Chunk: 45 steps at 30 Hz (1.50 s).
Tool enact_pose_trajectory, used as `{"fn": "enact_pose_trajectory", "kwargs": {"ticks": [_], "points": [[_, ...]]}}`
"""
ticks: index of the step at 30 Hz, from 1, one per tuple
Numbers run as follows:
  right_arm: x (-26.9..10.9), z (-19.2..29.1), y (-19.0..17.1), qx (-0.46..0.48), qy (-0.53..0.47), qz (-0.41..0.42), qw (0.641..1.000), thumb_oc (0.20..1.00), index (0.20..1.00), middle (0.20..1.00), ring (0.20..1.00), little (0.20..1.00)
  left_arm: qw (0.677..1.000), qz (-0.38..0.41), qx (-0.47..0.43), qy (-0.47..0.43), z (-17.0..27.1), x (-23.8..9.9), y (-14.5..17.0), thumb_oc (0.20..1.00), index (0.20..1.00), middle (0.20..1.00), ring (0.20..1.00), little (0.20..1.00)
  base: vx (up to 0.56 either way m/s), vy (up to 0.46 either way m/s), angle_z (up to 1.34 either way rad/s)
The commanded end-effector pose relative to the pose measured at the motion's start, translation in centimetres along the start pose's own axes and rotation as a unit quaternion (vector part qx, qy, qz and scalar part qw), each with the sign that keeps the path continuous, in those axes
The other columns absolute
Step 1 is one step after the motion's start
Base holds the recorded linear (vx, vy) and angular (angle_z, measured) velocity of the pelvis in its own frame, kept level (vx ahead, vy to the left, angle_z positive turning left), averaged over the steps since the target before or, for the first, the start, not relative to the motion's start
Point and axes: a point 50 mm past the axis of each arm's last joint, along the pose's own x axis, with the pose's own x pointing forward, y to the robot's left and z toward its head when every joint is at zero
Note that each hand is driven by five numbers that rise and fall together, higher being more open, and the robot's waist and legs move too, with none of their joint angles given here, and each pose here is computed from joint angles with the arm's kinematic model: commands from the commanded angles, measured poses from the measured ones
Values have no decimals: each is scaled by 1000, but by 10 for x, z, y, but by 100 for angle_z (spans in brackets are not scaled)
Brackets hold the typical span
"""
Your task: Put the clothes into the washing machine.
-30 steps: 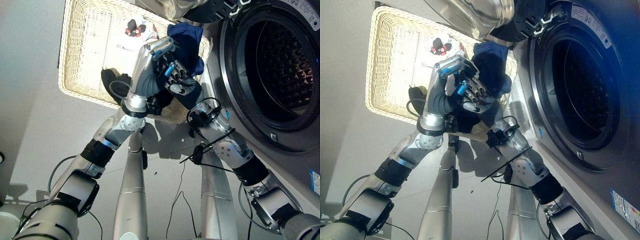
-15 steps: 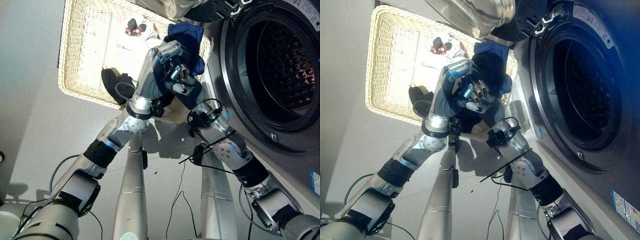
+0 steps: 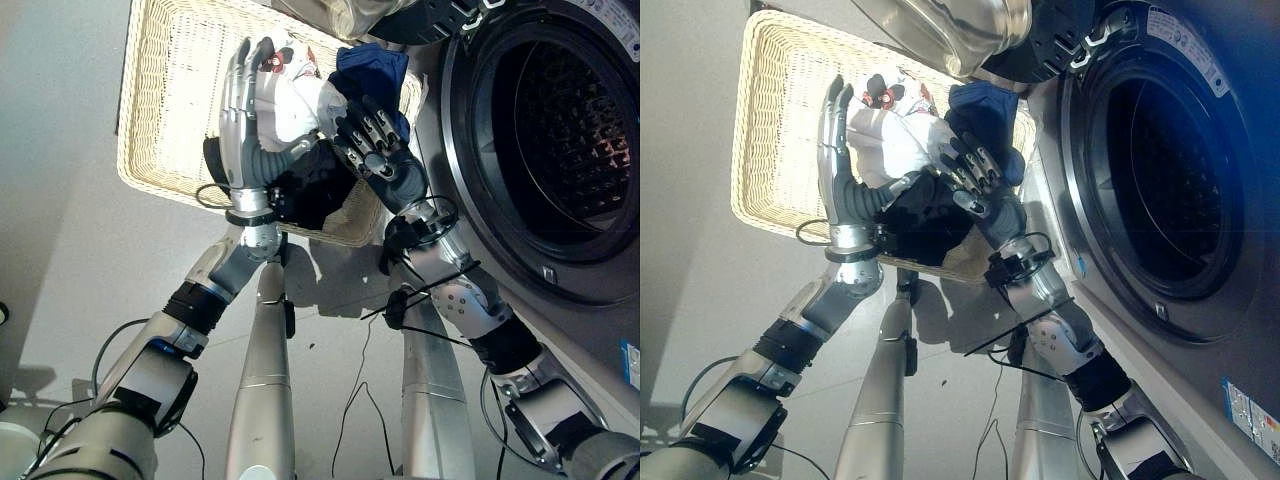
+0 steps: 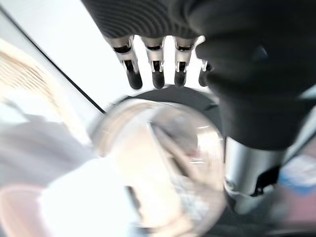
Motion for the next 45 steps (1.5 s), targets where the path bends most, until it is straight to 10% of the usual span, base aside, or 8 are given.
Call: {"fn": "enact_pose_trajectory", "kwargs": {"ticks": [1,24,41,42,45], "points": [[5,12,13,11,-36,38,999,1000,1000,1000,1000,1000,997,74,25,-19,3,29,10,1000,1000,1000,1000,1000,1,81,2],[47,6,13,1,3,71,997,1000,1000,1000,1000,1000,976,-137,91,139,-41,80,-16,1000,1000,1000,1000,1000,-5,46,-5],[57,6,14,2,4,84,996,1000,1000,1000,1000,1000,853,-376,75,354,-96,38,-21,1000,1000,1000,1000,1000,-1,2,-2],[58,6,14,3,4,86,996,1000,1000,1000,1000,1000,835,-407,87,361,-99,32,-22,200,200,200,200,200,-3,3,-3],[58,7,16,3,4,89,996,1000,1000,1000,1000,1000,817,-435,102,364,-103,26,-21,200,200,200,200,200,0,0,0]]}}
